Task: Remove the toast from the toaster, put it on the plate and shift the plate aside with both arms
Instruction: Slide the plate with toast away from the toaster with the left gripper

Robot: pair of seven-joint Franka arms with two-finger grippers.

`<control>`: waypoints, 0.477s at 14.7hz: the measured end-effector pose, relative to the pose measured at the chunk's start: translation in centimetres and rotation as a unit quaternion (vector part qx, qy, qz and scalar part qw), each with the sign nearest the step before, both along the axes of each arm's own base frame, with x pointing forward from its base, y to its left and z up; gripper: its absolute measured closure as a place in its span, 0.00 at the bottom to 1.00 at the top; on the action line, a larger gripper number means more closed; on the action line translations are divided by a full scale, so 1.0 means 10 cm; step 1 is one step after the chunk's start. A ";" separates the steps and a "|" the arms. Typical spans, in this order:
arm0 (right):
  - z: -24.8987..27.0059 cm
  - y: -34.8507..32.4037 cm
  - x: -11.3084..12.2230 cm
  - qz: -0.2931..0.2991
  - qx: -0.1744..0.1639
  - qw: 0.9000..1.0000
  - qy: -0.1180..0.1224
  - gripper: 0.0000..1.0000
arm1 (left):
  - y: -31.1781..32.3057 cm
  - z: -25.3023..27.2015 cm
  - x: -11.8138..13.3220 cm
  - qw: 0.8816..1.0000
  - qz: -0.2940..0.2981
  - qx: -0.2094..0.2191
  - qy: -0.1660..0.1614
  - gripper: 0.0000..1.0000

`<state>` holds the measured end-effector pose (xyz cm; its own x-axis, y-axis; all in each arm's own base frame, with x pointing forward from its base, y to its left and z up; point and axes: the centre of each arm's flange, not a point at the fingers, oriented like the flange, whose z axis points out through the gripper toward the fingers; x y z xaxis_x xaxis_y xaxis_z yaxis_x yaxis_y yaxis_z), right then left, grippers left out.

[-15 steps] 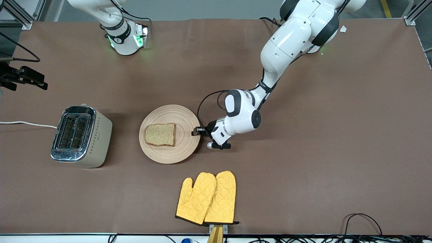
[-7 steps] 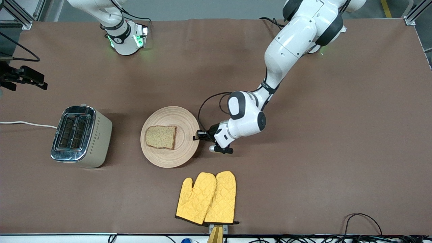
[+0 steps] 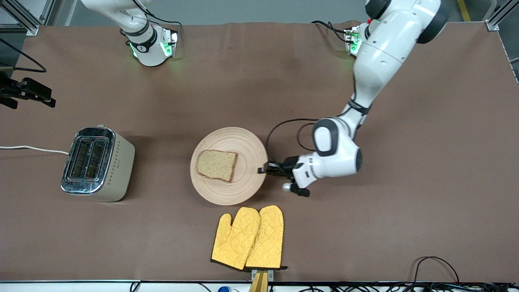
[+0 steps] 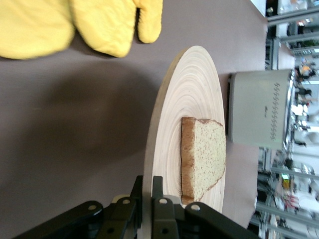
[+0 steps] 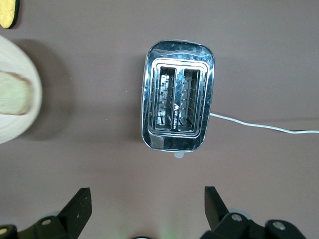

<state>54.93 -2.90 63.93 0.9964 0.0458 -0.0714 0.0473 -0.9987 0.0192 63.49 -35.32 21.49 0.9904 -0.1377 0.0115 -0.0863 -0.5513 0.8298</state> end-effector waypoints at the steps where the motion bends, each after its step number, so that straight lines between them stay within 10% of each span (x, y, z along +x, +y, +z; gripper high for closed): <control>1: 0.00 0.01 0.00 0.001 0.000 1.000 0.001 0.00 | 0.33 -0.04 0.07 1.000 -0.014 -0.014 0.004 0.91; 7: -0.01 0.05 0.00 0.005 0.000 1.000 0.004 0.00 | 2.49 -0.23 0.36 0.999 -0.019 -0.035 0.024 0.91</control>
<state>54.91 -2.42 63.85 0.9954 0.0549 -0.0787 0.0565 -0.9982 0.0184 67.13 -10.41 19.22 0.9842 -0.1753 -0.0246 -0.0652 -0.4884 0.8702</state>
